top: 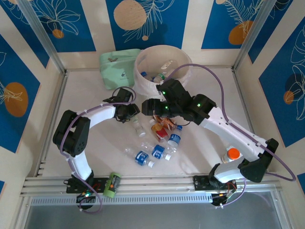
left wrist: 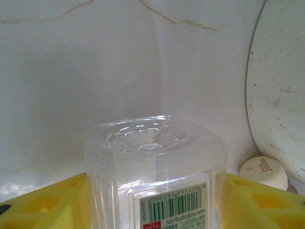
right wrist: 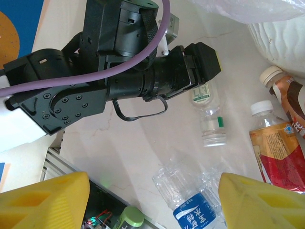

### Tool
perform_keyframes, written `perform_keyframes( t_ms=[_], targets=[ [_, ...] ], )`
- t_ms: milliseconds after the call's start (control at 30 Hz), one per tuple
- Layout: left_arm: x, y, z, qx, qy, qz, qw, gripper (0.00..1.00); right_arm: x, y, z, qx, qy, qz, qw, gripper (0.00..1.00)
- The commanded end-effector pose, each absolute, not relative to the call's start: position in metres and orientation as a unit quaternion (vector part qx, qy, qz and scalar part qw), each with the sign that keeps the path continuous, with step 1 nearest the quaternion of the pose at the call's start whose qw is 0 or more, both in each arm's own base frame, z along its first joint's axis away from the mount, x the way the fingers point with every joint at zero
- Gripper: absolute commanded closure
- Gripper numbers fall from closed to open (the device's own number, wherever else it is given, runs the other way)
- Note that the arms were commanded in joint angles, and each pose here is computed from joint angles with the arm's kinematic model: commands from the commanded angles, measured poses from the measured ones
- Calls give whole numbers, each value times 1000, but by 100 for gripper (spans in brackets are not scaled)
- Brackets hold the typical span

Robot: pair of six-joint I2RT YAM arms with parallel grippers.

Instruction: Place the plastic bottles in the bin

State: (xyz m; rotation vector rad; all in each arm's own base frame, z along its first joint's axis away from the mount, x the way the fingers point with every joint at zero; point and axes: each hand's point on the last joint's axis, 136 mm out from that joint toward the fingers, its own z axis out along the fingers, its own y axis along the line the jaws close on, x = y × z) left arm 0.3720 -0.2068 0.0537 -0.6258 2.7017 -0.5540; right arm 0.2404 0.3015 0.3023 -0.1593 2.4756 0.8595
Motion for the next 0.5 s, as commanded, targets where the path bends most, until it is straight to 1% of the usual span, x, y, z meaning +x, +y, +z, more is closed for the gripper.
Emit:
perform_keyframes(
  t_ms=[0, 167, 467],
  targets=[
    [371, -202, 55, -232, 942, -187, 155, 40, 237, 302, 301, -53, 910, 323, 253, 28],
    [373, -198, 74, -243, 930, -213, 176, 44, 236, 296, 305, -54, 907, 326, 262, 28],
    [377, -199, 121, -264, 887, -308, 220, 50, 240, 289, 310, -56, 906, 327, 263, 28]
  ],
)
